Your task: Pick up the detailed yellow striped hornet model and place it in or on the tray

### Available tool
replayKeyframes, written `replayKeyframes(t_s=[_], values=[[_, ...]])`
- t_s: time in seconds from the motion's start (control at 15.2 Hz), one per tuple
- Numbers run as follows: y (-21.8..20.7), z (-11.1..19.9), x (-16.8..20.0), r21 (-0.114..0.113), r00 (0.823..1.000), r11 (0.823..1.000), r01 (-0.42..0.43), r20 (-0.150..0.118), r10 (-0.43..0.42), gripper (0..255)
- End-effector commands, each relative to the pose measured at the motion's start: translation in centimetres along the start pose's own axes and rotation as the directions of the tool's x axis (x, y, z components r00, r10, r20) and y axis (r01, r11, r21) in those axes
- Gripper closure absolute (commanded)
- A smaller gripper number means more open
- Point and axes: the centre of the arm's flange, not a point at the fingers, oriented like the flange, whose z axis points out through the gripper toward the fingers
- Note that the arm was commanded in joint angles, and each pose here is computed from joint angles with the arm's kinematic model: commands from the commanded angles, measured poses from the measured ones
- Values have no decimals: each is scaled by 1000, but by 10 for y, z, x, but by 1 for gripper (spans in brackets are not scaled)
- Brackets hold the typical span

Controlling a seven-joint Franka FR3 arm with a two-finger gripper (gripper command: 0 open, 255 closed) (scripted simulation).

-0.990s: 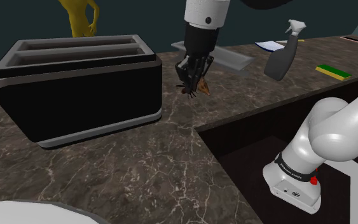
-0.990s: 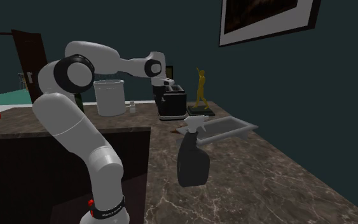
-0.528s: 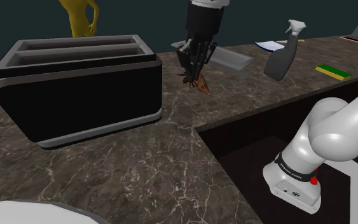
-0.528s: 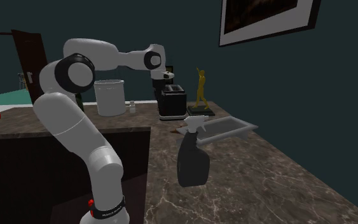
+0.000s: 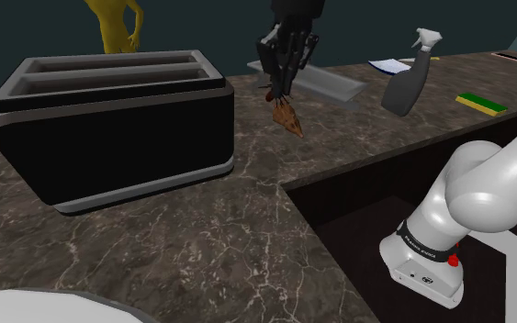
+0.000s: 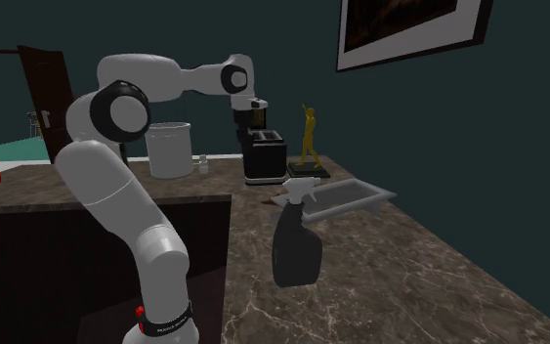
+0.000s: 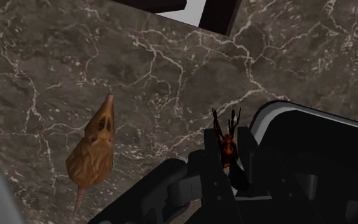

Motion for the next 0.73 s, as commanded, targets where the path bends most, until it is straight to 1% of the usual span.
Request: replayKeyframes(t_s=[0.0,0.2,0.26,0.66], values=[[0,-11,-1,0,1000,1000,0,0,0,255],[-1,-27,0,0,1000,1000,0,0,0,255],[-1,-28,0,0,1000,1000,0,0,0,255],[71,-32,34,0,1000,1000,0,0,0,255]])
